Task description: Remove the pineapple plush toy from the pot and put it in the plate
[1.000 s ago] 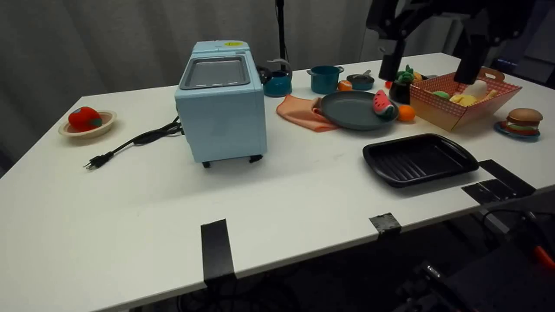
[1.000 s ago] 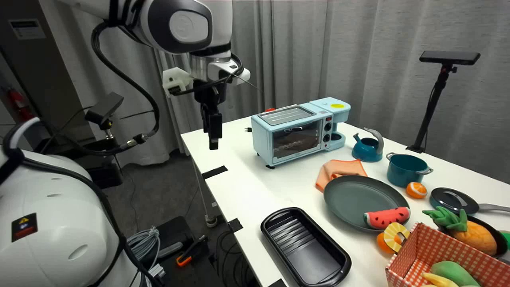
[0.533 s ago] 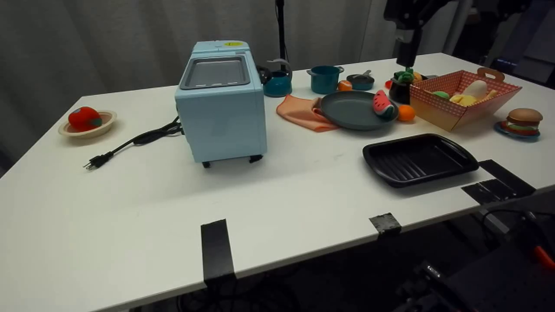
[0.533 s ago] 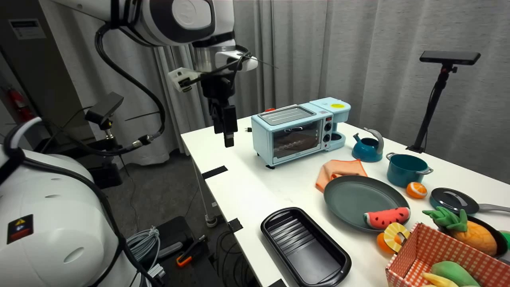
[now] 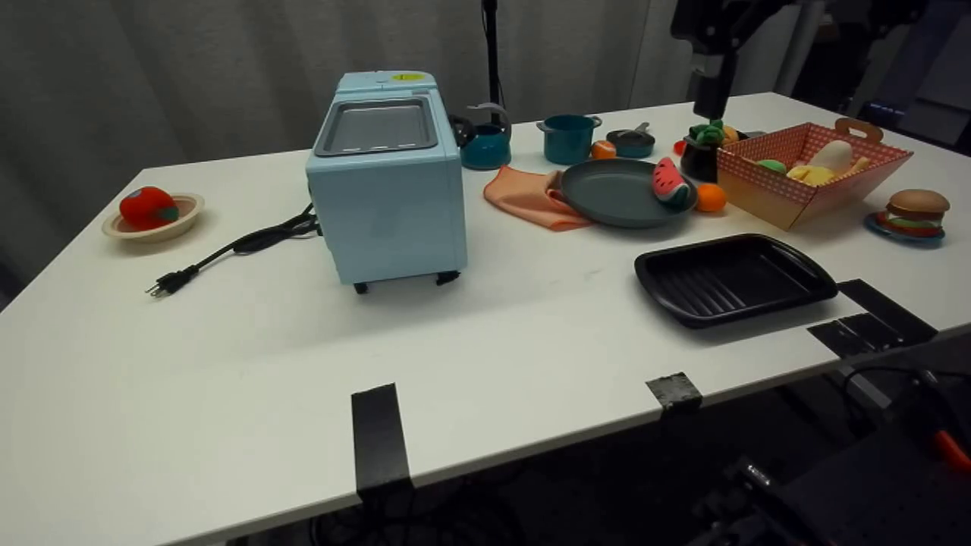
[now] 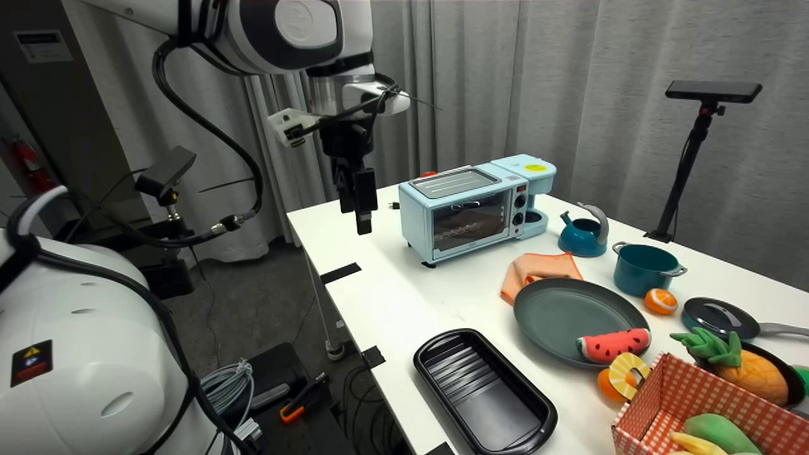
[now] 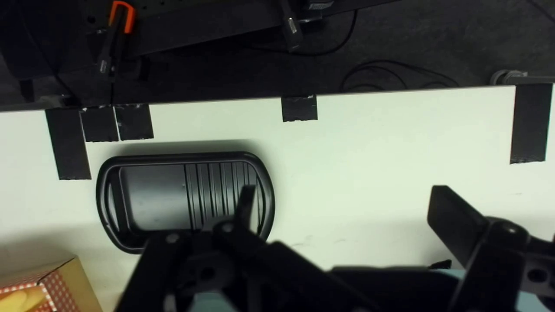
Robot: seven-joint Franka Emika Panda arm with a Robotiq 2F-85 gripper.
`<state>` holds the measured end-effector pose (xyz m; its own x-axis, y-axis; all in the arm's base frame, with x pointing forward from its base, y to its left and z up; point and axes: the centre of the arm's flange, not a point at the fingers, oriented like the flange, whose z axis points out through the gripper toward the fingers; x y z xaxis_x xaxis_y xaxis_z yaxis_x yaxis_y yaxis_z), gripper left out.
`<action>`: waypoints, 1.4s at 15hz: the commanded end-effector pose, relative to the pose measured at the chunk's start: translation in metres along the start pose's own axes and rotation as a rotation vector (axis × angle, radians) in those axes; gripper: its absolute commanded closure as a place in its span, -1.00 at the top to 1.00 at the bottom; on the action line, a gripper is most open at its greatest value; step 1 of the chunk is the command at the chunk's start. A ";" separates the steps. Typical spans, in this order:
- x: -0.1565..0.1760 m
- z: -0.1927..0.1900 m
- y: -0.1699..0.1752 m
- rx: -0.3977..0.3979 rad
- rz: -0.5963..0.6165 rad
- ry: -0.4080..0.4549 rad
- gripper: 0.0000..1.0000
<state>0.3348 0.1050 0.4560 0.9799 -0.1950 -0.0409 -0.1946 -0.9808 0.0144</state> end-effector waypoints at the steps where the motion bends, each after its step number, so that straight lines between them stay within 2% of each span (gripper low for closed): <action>1: 0.024 -0.014 0.010 0.009 0.011 0.032 1.00; 10: 0.122 -0.049 0.067 0.028 0.122 0.136 1.00; 21: 0.219 -0.045 0.164 0.022 0.295 0.234 1.00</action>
<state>0.4921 -0.0720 0.4909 0.8757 -0.4567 0.1565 -0.4571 -0.8887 -0.0355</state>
